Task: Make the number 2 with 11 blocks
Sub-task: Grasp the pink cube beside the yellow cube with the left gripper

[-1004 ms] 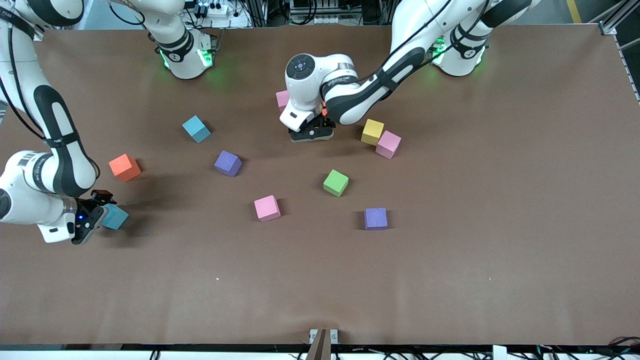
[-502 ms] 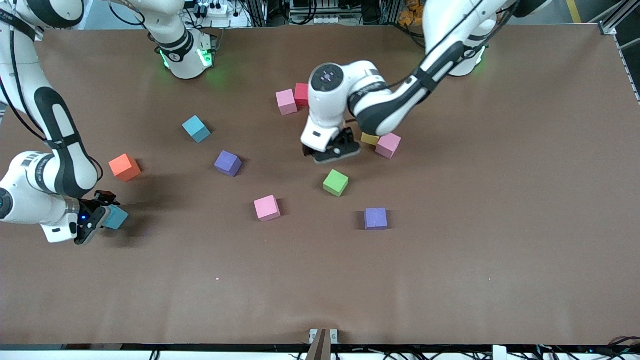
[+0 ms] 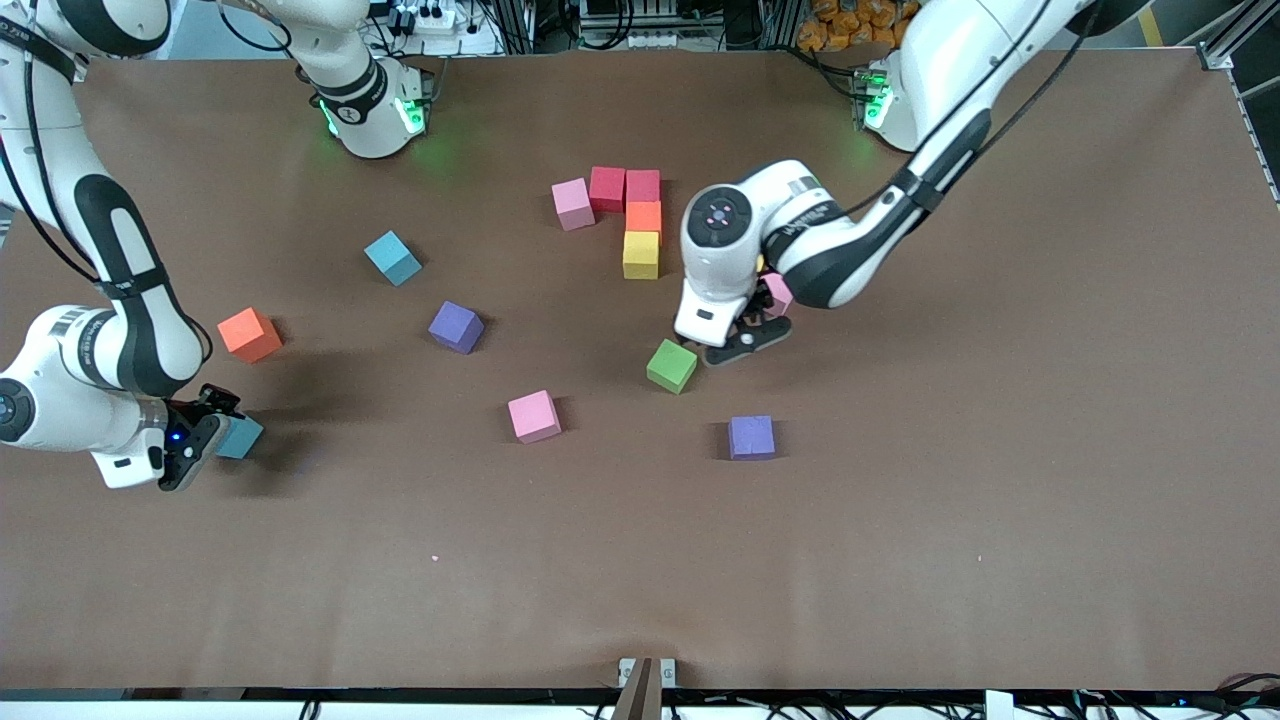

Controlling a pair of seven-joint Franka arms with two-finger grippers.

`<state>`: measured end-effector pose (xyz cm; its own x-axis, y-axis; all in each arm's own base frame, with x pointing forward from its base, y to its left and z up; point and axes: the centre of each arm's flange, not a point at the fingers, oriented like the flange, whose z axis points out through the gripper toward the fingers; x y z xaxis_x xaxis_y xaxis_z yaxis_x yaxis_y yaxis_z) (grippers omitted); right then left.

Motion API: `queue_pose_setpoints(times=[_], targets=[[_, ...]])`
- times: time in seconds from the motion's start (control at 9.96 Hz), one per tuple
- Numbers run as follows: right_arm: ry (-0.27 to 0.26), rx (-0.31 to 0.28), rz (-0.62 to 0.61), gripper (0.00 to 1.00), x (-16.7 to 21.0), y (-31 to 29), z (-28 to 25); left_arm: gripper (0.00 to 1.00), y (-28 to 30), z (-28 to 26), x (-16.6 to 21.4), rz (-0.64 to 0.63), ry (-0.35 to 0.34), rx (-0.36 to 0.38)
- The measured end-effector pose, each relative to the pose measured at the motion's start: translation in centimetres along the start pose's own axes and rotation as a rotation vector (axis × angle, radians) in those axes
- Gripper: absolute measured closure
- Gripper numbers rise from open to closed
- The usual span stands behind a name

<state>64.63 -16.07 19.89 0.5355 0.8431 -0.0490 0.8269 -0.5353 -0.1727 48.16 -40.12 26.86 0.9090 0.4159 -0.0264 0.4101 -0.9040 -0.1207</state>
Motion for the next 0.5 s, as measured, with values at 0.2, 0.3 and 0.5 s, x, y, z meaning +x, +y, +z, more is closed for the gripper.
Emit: queue_pose_setpoints(times=[0.2,0.3,0.5], targets=[[0.012,0.059,0.076,0.41,1.0,-1.4,-3.0,0.00,-3.7,0.5,2.8,-0.129,-0.036,0.012],[0.007,0.075,0.108,0.41,1.6,-2.3,-4.9,0.00,-5.3,0.6,3.8,-0.202,-0.037,0.022],[0.014,0.113,0.143,0.41,3.7,-4.3,-6.9,0.00,-7.3,1.4,4.2,-0.338,-0.036,0.045]])
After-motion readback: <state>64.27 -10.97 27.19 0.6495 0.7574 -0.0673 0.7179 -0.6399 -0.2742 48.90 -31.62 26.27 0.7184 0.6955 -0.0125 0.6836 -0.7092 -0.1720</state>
